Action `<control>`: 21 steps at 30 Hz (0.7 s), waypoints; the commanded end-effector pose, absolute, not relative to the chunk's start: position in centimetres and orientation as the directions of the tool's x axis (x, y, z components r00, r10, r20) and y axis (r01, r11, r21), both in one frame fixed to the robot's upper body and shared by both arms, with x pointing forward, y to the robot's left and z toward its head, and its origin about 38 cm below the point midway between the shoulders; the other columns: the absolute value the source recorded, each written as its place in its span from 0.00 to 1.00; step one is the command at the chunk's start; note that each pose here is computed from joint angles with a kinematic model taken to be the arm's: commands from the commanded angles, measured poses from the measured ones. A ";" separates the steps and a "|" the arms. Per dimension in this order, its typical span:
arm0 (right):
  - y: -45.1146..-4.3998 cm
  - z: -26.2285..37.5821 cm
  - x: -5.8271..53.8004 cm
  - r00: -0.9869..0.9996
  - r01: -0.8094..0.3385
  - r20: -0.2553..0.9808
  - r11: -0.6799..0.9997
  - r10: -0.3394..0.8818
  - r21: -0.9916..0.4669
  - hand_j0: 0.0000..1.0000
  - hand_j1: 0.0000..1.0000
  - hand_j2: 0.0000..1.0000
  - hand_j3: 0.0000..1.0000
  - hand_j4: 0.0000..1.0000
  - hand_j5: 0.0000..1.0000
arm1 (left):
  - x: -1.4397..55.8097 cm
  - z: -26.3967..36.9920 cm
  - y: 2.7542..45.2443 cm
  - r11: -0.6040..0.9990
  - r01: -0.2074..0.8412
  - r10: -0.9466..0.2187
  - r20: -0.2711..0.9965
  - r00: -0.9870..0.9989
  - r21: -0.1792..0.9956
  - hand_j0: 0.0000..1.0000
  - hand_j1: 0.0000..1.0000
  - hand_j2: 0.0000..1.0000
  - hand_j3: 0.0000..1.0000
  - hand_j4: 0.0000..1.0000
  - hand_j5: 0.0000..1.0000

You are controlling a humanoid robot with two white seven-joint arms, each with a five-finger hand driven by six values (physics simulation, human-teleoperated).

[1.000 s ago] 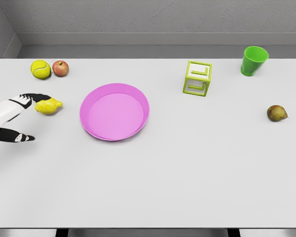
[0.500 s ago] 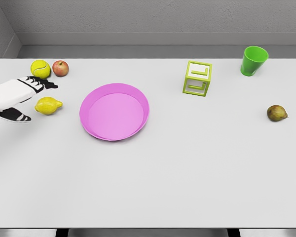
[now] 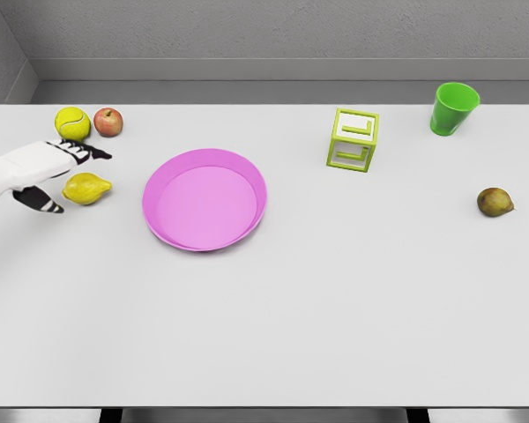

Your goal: Put the lemon on the plate with left arm

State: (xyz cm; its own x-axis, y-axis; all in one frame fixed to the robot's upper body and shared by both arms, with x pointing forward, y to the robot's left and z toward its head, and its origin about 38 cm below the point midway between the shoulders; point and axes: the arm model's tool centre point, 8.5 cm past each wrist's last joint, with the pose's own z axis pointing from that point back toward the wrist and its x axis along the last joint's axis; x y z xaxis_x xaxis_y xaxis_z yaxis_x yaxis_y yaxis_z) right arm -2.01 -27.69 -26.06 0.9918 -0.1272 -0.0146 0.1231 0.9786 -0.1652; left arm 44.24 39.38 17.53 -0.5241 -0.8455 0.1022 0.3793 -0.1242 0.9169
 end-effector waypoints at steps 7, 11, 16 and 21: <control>-27.7 -26.1 -2.1 0.992 0.123 -0.015 0.979 -0.127 -0.165 1.00 1.00 1.00 1.00 1.00 1.00 | 45.0 15.9 37.3 -0.133 0.401 -0.833 0.117 -0.541 0.907 1.00 1.00 1.00 1.00 1.00 1.00; -27.7 -26.1 -2.1 0.992 0.123 -0.016 0.979 -0.127 -0.165 1.00 1.00 1.00 1.00 1.00 1.00 | 45.2 16.0 38.0 -0.129 0.408 -0.843 0.117 -0.526 0.904 1.00 1.00 1.00 1.00 1.00 1.00; -27.7 -26.1 -2.0 0.992 0.123 -0.015 0.979 -0.127 -0.165 1.00 1.00 1.00 1.00 1.00 1.00 | 45.7 15.6 38.9 -0.123 0.428 -0.860 0.119 -0.497 0.896 1.00 1.00 1.00 1.00 1.00 1.00; -27.7 -26.1 -2.0 0.992 0.123 -0.015 0.979 -0.127 -0.165 1.00 1.00 1.00 1.00 1.00 1.00 | 45.7 15.4 38.8 -0.138 0.430 -0.861 0.107 -0.498 0.892 1.00 1.00 1.00 1.00 1.00 1.00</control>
State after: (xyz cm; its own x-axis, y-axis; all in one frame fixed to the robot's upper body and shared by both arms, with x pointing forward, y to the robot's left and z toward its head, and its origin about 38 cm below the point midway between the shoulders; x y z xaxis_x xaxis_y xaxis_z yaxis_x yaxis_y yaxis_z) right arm -2.00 -27.69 -26.06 0.9918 -0.1271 -0.0144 0.1230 0.9786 -0.1652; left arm 45.73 38.72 15.51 -0.5019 -0.8579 0.1098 0.4280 -0.1360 0.8935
